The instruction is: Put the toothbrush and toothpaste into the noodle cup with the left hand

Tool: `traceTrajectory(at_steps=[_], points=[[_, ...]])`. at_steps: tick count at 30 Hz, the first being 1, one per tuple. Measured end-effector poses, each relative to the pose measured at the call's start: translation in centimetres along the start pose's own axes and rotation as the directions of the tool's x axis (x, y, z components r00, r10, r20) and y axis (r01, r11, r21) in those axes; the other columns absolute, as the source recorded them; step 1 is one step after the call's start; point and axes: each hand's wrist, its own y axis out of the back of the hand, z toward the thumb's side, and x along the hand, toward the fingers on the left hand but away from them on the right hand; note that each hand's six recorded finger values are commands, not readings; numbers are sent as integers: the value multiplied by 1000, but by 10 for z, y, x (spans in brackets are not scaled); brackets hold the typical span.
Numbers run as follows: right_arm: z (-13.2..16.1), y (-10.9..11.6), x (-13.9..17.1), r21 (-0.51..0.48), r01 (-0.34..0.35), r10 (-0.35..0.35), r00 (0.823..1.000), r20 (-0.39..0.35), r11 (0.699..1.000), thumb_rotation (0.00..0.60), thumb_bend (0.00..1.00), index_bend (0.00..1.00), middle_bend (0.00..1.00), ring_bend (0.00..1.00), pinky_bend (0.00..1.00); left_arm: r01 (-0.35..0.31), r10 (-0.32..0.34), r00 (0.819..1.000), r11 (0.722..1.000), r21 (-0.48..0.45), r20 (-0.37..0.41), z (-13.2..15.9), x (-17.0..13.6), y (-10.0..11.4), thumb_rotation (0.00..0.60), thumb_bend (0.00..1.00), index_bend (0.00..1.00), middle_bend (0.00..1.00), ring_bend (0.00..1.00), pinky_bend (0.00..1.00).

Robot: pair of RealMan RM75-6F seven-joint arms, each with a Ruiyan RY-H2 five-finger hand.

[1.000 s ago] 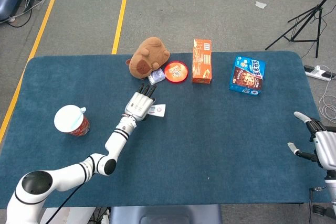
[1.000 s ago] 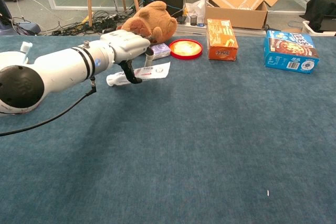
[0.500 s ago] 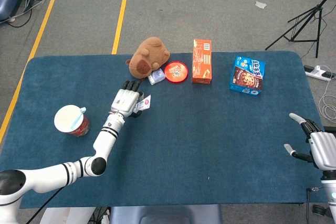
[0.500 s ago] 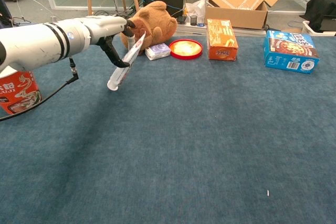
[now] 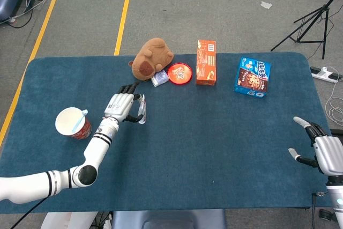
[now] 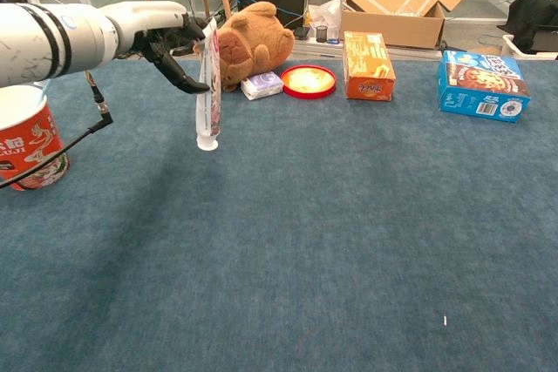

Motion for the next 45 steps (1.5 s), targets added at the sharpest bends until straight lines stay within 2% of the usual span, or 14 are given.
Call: traceTrajectory(at_steps=[9, 23, 36, 45], points=[[9, 5, 7, 9, 30, -30, 999, -23, 999, 600, 157, 191, 256, 237, 596, -11, 14, 999, 996, -85, 29, 1, -27, 22, 600, 287, 638, 0, 0, 0], [31, 17, 19, 42, 78, -74, 994, -85, 996, 600, 157, 191, 256, 237, 596, -58, 60, 998, 983, -171, 11, -6, -68, 56, 600, 299, 640, 0, 0, 0], [46, 30, 23, 70, 108, -98, 987, -127, 992, 600, 157, 191, 256, 237, 596, -108, 96, 993, 969, -224, -63, -22, -102, 91, 600, 331, 646, 0, 0, 0], [50, 34, 24, 79, 123, -112, 985, -133, 989, 600, 156, 191, 256, 237, 596, -139, 114, 986, 964, -226, -120, -48, -118, 106, 600, 333, 648, 0, 0, 0]])
